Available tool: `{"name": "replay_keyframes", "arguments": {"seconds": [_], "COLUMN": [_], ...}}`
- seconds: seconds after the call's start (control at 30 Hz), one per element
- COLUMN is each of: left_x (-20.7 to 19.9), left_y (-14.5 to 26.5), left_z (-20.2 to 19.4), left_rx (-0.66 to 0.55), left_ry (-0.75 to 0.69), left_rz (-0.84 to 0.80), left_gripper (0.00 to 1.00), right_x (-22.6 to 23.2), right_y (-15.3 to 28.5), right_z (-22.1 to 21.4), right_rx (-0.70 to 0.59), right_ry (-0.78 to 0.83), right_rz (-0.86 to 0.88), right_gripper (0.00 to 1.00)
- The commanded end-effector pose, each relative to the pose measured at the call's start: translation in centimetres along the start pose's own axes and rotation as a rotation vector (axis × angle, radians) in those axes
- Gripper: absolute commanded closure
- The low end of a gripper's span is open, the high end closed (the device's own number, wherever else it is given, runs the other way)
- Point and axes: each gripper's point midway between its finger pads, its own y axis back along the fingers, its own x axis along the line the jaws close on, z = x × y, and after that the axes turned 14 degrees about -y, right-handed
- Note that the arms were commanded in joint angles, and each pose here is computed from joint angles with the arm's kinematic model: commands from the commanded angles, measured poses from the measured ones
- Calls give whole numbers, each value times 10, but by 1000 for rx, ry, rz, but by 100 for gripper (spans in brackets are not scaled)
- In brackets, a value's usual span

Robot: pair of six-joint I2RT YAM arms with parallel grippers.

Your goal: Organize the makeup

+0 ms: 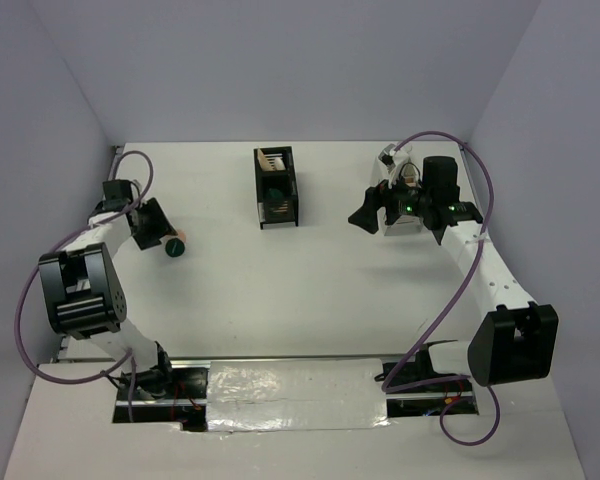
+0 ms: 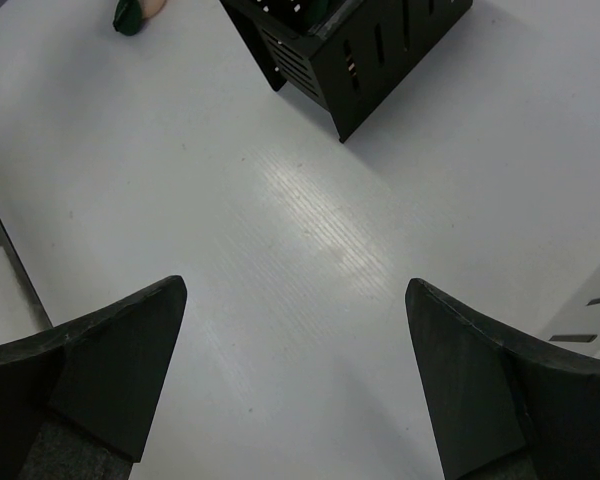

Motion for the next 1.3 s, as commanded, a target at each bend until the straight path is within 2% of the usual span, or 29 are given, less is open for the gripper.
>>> {"name": "replay_keyframes", "arguments": {"seconds": [0.0, 0.37, 0.57, 0.67, 0.83, 1.27], "left_x": [-3, -7, -5, -5, -8, -8], "left_y": [-7, -29, -35, -34, -21, 5], "left_z": [14, -9, -19, -23, -20, -37], "left_rx": [-18, 83, 111, 117, 86, 59], "left_ry": [-48, -103, -116, -116, -133, -145], "left_rz": [-9, -1, 12, 11, 16, 18], "left_gripper": [37, 41, 50, 50, 43, 49], "right_x": [6, 6, 5, 5, 6, 6], "right_y": [3, 2, 1, 2, 3, 1], "right_z": [12, 12, 12, 12, 12, 12], "right_rx": [-26, -25, -23, -24, -28, -26], "right_ry": [21, 20, 17, 19, 24, 15], "right_rz": [18, 16, 19, 16, 13, 24], "right_gripper": [2, 2, 2, 2, 2, 2]}}
